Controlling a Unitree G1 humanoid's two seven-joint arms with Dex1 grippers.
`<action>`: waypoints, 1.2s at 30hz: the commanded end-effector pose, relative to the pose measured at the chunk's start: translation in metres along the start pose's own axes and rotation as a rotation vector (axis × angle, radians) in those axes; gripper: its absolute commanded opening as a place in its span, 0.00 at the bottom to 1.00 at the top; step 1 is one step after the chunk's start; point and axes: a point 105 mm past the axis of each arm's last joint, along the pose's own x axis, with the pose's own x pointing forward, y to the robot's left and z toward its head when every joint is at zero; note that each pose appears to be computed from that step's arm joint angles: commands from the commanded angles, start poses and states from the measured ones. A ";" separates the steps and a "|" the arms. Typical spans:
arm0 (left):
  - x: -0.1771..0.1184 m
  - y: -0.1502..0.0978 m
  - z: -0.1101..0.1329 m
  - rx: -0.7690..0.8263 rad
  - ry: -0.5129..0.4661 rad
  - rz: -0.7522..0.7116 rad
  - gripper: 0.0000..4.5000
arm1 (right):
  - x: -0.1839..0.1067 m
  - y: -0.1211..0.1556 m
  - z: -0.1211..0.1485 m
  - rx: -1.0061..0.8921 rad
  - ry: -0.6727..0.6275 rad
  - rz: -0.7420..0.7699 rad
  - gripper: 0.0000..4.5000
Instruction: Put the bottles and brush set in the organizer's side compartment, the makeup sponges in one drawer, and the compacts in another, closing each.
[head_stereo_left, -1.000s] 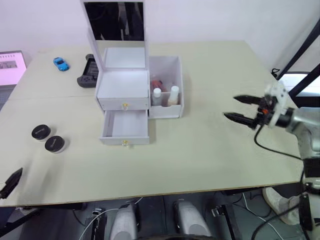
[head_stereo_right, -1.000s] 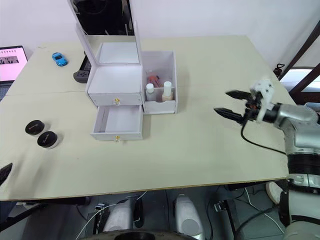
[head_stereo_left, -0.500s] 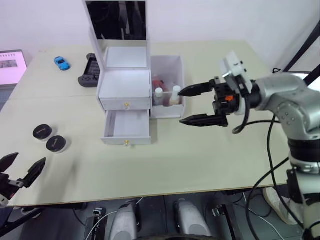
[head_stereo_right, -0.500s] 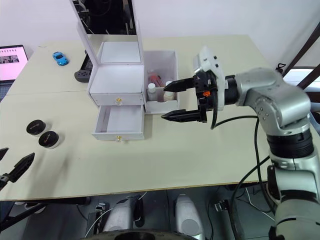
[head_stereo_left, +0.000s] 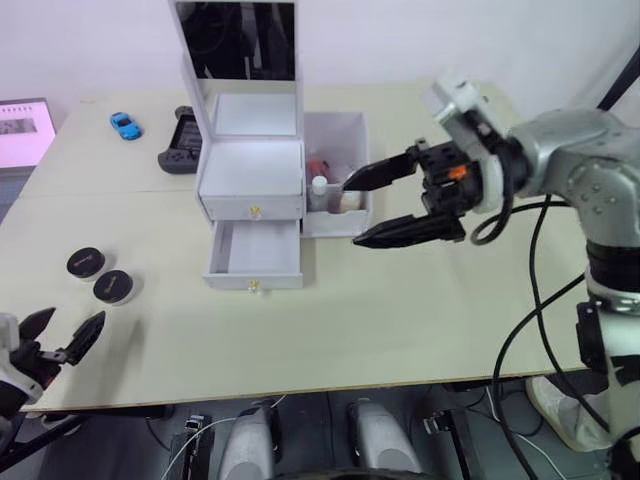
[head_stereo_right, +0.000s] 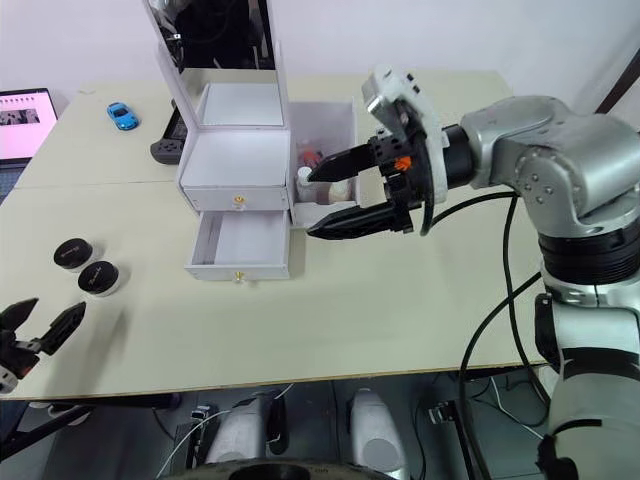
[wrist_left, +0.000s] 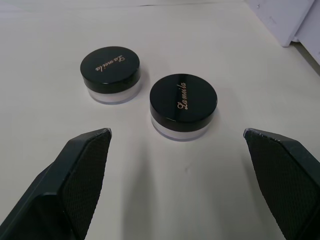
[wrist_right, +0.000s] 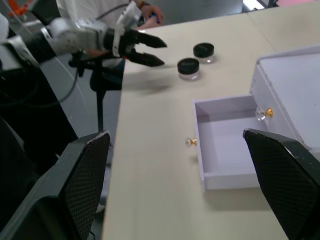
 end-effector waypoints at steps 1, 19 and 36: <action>0.001 0.001 0.003 0.022 -0.028 0.008 0.99 | -0.006 0.004 0.025 -0.095 -0.075 -0.029 1.00; 0.024 0.000 -0.011 0.043 -0.043 -0.014 0.99 | -0.016 -0.007 0.030 -0.069 0.023 -0.127 1.00; 0.065 -0.006 -0.016 0.090 -0.094 0.017 0.99 | -0.019 -0.001 0.036 -0.068 0.018 -0.134 1.00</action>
